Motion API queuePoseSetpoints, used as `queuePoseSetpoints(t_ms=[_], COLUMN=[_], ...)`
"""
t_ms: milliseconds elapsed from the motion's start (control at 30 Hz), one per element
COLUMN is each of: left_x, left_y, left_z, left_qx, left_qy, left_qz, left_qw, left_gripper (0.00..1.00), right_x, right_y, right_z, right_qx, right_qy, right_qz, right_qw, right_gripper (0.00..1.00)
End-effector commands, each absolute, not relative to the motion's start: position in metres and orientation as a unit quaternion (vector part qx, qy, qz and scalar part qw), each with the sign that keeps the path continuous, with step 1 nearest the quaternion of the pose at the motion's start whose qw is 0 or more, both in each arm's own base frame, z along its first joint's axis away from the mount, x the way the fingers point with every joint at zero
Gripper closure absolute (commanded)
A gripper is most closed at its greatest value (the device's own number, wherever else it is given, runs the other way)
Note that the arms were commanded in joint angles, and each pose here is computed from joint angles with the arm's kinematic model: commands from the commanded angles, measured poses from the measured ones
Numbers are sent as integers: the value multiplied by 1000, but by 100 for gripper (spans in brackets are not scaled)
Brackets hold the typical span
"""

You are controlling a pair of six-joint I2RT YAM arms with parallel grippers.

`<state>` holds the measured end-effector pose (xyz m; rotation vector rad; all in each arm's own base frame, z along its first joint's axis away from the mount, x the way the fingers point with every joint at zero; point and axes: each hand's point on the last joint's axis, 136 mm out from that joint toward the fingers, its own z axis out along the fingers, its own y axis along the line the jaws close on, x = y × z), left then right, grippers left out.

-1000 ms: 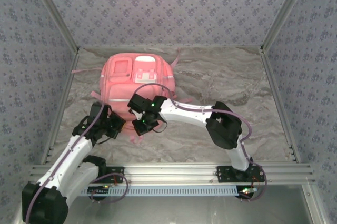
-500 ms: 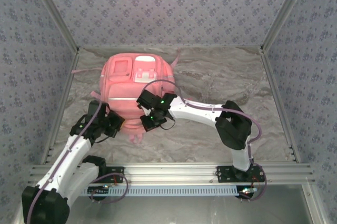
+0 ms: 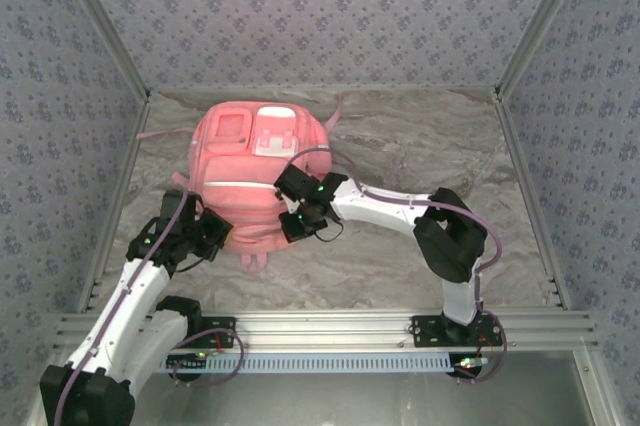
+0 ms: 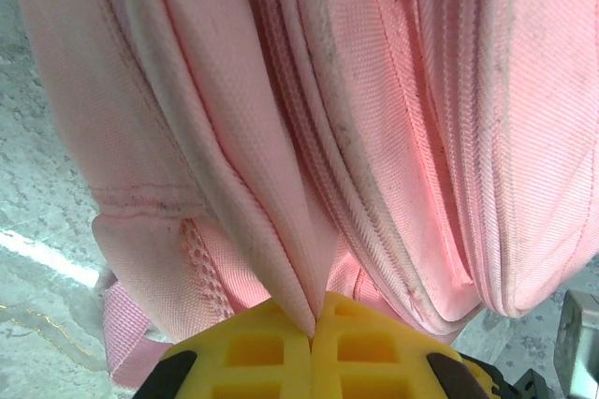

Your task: Pack the student bag

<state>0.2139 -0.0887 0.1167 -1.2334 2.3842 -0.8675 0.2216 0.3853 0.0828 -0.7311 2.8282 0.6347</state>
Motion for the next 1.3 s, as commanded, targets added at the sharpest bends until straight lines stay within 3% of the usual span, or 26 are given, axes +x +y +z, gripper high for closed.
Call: queuePoseSetpoints(t_ms=[0, 700, 1267], left_x=[222, 211, 208], left_y=[-81, -76, -83], left_z=[143, 139, 130], left_qx=[-439, -397, -392], left_qy=[819, 849, 851], left_qz=[-313, -285, -300], left_qw=[195, 200, 180], left_gripper=[100, 100, 100], right_x=[228, 282, 364], right_y=[359, 305, 280], right_z=[85, 84, 78], right_qx=[-229, -236, -140], right_qy=[953, 956, 968], right_qz=[183, 133, 151], right_qw=[75, 114, 146], right_gripper=[100, 100, 100])
